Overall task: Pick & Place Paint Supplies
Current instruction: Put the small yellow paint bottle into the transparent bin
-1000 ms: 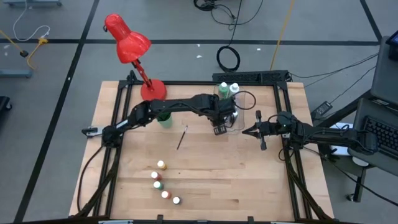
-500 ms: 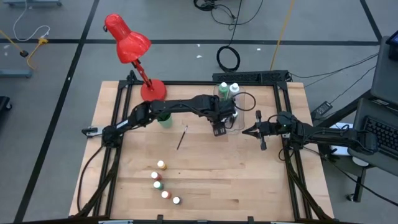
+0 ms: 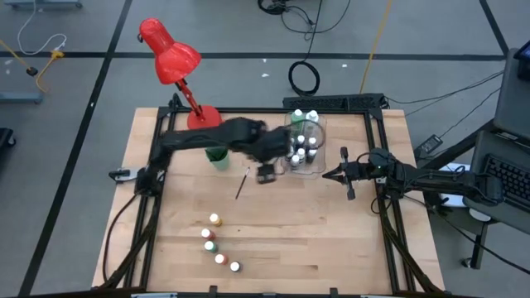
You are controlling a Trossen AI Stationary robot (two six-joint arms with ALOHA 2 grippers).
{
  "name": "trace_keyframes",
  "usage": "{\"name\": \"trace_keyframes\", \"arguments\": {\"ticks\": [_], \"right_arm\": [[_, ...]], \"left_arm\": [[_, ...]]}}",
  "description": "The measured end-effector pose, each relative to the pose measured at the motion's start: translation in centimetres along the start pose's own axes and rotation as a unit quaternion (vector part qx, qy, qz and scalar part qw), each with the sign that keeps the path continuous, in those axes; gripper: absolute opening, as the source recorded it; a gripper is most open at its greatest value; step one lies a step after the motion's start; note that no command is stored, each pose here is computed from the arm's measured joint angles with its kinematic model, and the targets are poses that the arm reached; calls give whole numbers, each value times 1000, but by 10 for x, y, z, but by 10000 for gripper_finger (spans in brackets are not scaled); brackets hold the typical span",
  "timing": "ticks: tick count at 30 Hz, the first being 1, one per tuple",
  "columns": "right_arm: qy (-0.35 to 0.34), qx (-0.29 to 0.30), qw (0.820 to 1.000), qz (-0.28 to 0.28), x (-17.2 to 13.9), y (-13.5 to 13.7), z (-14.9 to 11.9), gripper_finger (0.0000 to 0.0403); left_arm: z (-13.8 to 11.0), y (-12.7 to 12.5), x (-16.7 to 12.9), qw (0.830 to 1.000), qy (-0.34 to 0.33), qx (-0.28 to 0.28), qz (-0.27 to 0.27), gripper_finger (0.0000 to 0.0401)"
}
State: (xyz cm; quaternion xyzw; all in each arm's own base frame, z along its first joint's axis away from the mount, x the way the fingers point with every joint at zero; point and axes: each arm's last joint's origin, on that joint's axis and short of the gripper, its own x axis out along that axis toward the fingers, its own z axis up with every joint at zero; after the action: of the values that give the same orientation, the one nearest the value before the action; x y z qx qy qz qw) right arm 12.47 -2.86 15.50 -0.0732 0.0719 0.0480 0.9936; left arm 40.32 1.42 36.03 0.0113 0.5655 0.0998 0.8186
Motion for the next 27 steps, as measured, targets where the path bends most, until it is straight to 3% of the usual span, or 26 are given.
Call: {"name": "trace_keyframes", "arguments": {"ticks": [3,7,11,15,20,27], "right_arm": [[1,3,1000,0,0,0,0,4],[4,5,1000,1,0,0,-1,4],[4,6,1000,1,0,0,-1,4],[5,8,1000,1,0,0,-1,4],[5,16,1000,0,0,0,-1,4],[5,39,999,-1,0,0,-1,4]], "left_arm": [[-27,-18,-48,1000,4,-1,13,265],[-61,-50,-101,998,-58,12,-6,245],[-108,-86,-124,996,-81,43,-2,229],[-154,-114,-118,990,-136,34,31,217],[-199,-139,-82,985,-164,-48,-5,212],[-216,-149,-24,994,-55,-79,-45,224]]}}
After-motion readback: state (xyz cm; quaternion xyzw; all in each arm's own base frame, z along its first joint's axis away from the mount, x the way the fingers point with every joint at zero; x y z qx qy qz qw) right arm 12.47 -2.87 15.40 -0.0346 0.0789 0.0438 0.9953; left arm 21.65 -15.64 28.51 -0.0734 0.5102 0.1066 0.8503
